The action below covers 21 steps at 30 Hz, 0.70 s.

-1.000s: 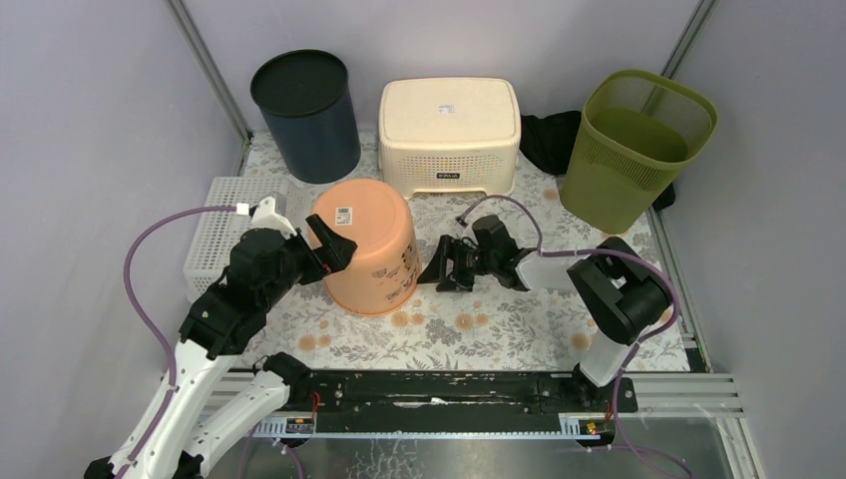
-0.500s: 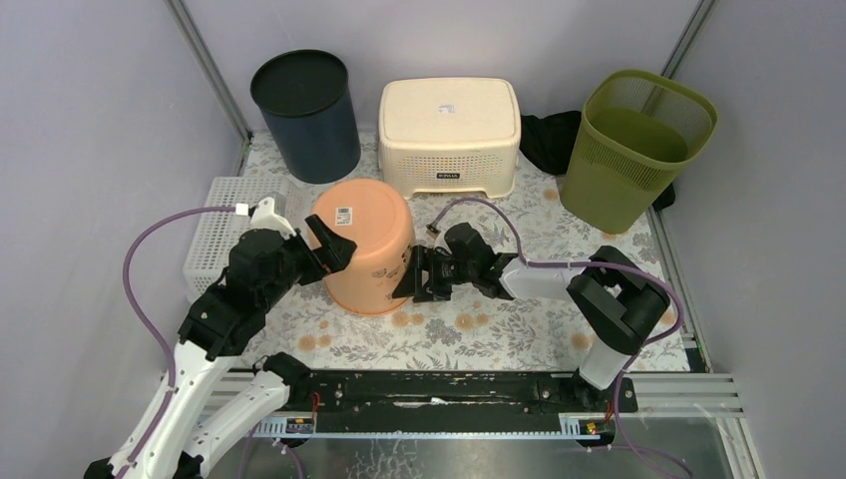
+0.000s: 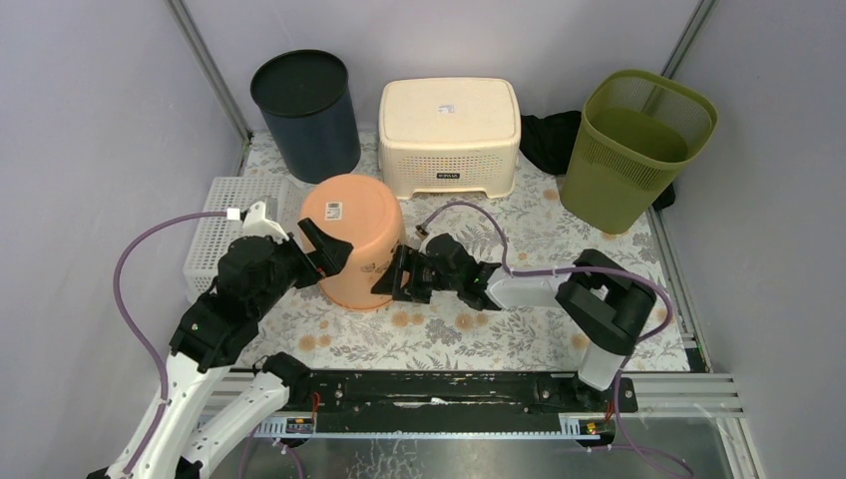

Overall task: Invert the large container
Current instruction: Move the container to the center of the board.

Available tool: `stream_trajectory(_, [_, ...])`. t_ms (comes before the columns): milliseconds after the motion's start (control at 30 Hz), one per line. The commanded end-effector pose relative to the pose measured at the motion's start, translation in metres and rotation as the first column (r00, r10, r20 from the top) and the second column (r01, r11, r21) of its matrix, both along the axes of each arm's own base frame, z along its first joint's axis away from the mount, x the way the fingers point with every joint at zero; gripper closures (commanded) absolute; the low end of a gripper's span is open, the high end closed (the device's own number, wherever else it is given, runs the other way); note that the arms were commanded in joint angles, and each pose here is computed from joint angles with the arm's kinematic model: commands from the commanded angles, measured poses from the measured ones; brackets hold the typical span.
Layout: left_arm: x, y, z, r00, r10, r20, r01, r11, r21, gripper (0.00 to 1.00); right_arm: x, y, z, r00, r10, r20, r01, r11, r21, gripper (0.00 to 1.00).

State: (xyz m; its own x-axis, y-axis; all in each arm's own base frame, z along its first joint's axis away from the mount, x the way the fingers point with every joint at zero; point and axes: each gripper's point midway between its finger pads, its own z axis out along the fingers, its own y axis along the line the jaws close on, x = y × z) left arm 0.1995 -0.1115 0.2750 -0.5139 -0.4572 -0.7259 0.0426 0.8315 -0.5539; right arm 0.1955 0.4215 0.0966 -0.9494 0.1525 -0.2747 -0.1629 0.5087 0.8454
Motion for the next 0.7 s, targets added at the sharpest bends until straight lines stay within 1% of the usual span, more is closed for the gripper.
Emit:
stream_trajectory(0, [-0.005,0.003,0.026,0.997,0.002,0.072,0.001,1.0,-0.031,0.0,0.022,0.025,0.019,0.999,-0.031,0.037,0.029,0.998,0.053,0.2])
stream_trajectory(167, [-0.009,0.005,0.032,0.996,-0.002,0.087,0.005,1.0,-0.027,0.0,0.034,0.035,0.016,0.998,-0.032,0.049,0.03,0.999,0.038,0.2])
stream_trajectory(400, [-0.01,0.008,0.034,0.996,-0.001,0.092,0.002,1.0,-0.016,0.0,0.05,0.047,0.021,0.997,-0.055,0.058,0.051,0.997,0.061,0.21])
stream_trajectory(667, [-0.011,0.009,0.034,0.995,-0.002,0.095,0.003,1.0,-0.015,0.0,0.076,0.055,0.02,0.992,-0.114,0.05,0.108,0.989,0.1,0.2])
